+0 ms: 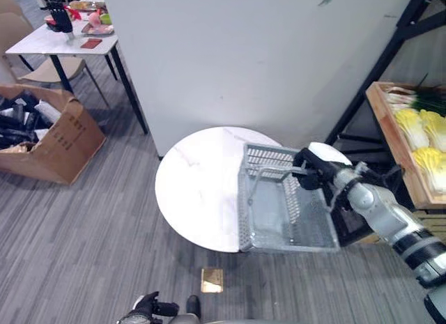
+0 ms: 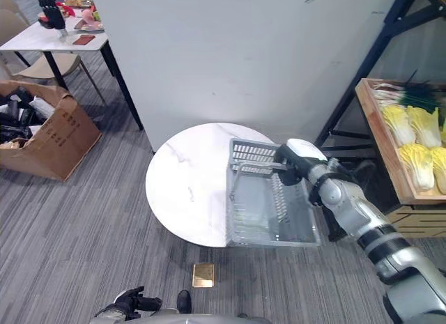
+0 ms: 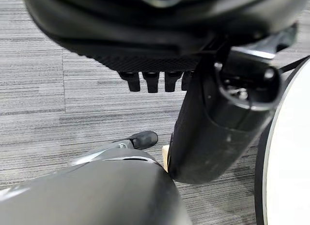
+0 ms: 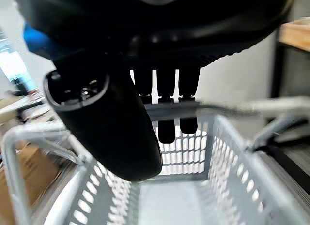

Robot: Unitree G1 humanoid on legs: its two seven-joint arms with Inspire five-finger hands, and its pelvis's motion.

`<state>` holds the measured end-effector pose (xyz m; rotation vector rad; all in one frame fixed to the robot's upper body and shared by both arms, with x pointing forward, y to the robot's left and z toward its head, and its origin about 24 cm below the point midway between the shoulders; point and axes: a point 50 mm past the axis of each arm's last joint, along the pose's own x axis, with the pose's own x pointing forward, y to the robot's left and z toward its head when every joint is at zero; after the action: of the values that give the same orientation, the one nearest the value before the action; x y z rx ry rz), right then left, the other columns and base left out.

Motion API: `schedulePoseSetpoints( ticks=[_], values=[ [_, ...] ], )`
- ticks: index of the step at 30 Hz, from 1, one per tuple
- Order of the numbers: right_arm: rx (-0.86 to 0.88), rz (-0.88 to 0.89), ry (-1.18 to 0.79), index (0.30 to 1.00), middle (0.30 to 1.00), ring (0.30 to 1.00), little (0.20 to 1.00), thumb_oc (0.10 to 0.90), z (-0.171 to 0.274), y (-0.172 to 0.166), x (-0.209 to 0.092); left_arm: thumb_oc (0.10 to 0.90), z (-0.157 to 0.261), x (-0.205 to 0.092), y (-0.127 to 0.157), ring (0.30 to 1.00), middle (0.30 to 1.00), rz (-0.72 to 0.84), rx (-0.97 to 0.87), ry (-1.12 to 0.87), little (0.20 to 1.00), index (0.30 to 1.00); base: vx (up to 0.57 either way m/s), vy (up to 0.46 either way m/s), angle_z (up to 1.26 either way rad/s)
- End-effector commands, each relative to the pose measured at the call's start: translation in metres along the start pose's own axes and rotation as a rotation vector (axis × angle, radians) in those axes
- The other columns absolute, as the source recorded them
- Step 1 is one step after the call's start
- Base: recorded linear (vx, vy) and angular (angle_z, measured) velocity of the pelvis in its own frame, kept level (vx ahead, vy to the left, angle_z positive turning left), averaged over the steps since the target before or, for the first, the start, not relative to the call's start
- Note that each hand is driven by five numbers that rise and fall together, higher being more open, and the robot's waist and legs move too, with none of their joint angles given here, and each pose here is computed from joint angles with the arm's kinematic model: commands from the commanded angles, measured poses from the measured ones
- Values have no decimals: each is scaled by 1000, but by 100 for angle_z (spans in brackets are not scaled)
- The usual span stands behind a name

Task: Get the vegetables into the basket

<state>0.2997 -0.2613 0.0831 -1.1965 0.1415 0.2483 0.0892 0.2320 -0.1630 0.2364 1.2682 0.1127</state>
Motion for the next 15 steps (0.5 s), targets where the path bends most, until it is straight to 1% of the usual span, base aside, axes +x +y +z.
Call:
schedulePoseSetpoints(
  ticks=[1,4,5,7,9,11,15],
  values=[
    [3,-313,-149,300,300,300,300,400,29,-72,4,900,-44,-5,1,1000,1000,-12,105,174,1000,1000,1,48,-26],
    [72,-319,-117,300,300,300,300,400,18,-59,-2,900,-46,-6,1,1000,1000,1,-15,182,1000,1000,-1,29,-10],
    [88,-324,-113,300,300,300,300,400,17,-57,-3,900,-46,-6,1,1000,1000,4,-26,186,1000,1000,-7,35,-6],
    [113,-328,-123,300,300,300,300,400,20,-54,-3,900,-46,-6,2,1000,1000,10,-13,188,1000,1000,-30,49,-22],
    [168,-332,-139,300,300,300,300,400,24,-50,-2,900,-46,-6,0,1000,1000,5,45,180,1000,1000,-61,81,-65],
    [192,-327,-146,300,300,300,300,400,25,-47,-2,900,-43,-5,0,1000,1000,6,59,166,1000,1000,-49,66,-66],
    [189,-323,-158,300,300,300,300,400,29,-43,-2,900,-37,-4,4,1000,1000,20,42,143,1000,1000,-42,73,-37]
  ],
)
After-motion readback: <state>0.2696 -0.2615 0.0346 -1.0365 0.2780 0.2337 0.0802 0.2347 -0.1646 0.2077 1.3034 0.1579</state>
